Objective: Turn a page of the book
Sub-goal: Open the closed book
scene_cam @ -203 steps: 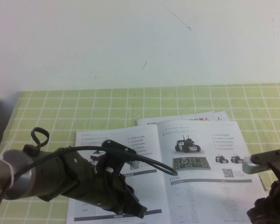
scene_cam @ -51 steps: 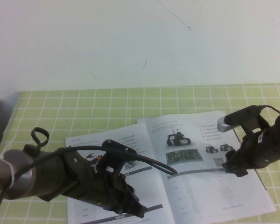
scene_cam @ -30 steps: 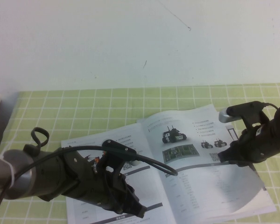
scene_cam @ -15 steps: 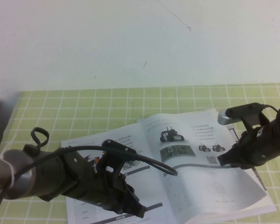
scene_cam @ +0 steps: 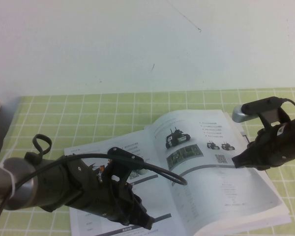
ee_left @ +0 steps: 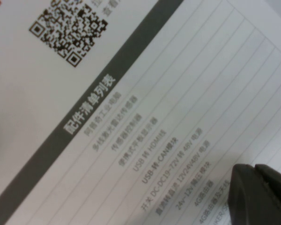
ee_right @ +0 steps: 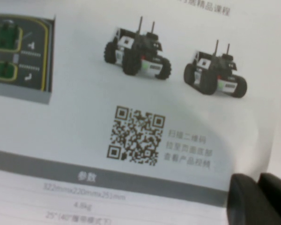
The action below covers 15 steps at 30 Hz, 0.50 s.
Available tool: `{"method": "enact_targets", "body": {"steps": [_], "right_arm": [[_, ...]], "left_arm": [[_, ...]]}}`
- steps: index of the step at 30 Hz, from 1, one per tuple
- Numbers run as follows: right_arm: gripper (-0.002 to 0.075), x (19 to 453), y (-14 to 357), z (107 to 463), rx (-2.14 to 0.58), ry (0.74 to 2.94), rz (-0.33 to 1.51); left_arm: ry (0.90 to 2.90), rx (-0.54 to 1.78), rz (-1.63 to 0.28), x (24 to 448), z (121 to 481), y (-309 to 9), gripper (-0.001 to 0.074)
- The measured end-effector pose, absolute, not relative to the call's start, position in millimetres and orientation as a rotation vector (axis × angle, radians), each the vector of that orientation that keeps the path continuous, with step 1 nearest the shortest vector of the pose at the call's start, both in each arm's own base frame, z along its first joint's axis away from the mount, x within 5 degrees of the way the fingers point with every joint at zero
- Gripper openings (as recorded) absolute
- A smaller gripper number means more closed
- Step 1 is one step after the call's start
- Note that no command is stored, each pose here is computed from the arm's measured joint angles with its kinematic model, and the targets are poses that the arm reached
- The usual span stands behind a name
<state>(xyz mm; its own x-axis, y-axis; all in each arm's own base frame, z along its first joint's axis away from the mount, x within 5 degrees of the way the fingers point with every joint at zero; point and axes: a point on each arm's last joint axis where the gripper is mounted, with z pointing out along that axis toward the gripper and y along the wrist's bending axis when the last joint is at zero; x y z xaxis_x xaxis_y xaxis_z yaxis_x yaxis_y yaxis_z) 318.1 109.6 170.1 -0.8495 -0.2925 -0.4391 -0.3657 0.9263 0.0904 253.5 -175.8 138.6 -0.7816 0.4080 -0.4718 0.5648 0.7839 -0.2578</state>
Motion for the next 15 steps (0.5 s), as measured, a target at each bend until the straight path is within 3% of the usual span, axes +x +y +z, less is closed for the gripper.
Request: {"method": "enact_targets", "body": {"steps": [9,15], "right_arm": [[0.0041,318,114,171,-0.500,2.642,0.297],[0.0041,317,123,174,-0.526,2.594,0.434]], "left_arm": [[2.581,0.737,-0.550,254,139,-176,-0.0004],[2.579,0.742,-0.548,254,139,-176,-0.0004]]}}
